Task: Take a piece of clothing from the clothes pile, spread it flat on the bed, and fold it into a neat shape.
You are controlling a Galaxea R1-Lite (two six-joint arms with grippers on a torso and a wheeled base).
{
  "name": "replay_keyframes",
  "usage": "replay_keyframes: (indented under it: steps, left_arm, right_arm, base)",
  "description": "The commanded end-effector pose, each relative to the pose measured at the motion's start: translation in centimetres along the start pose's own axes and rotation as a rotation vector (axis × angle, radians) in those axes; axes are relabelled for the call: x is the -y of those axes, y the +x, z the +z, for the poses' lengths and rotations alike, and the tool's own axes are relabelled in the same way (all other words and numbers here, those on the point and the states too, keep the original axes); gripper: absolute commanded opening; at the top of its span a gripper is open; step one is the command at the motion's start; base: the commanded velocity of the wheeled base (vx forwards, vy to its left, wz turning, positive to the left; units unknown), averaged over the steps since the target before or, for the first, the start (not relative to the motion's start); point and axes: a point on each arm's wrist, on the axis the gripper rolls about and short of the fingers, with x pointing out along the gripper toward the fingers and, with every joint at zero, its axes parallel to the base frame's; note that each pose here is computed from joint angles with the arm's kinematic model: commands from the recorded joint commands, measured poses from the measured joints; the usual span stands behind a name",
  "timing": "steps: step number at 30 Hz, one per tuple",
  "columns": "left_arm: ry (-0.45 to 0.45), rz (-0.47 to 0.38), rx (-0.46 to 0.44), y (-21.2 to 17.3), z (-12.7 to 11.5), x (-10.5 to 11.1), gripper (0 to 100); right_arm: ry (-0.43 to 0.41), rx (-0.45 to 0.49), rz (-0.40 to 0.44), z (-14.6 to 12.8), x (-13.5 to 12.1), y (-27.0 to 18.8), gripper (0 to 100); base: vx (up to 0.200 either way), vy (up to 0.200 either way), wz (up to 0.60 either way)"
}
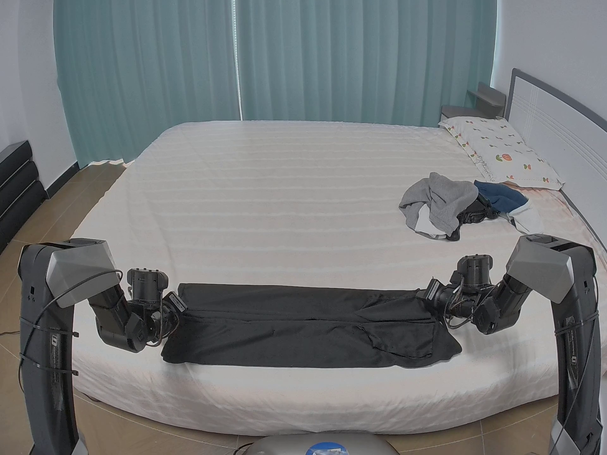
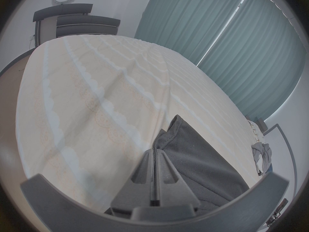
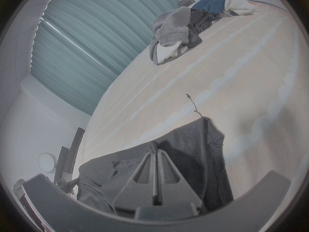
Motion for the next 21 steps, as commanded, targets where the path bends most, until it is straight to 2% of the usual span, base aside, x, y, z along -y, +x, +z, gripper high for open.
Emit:
replay_keyframes:
  steps: [1,2,9,13,16,17,21]
  left_arm:
    - [0.0,0.0,0.001,0.0,0.0,0.0,0]
    - [0.0,0.0,0.001,0.0,0.0,0.0,0]
    - [-0.012,-0.004,0.007,-0.1,0.5,-0.1,0]
    - [-0.056,-0.023,0.002,-0.1,0.8,0.1,0]
    - [-0.068,-0.03,0.006,-0.5,1.0,0.2,0]
    - [-0.075,-0.044,0.012,-0.9,1.6,0.4,0]
    - [-0.082,-0.084,-0.027,-2.1,2.3,0.3,0]
  right_arm:
    - [0.003,-0.009,-0.007,-0.1,0.3,0.2,0]
    - [0.004,-0.011,-0.009,-0.2,0.3,0.2,100]
    - [0.01,0.013,0.01,0.0,0.1,0.1,100]
    - [0.02,0.045,0.019,1.0,0.0,-0.6,100]
    - [0.056,0.061,0.019,1.6,0.2,-1.1,100]
    - [0.094,0.078,0.023,2.4,0.4,-1.5,100]
    - [0.13,0.093,0.02,3.0,0.8,-1.7,100]
  base:
    - [0.0,0.0,0.0]
    - [0.0,0.0,0.0]
    - [0.0,0.0,0.0]
    - [0.0,0.0,0.0]
    - [0.0,0.0,0.0]
    - [0.0,0.0,0.0]
    - [0.0,0.0,0.0]
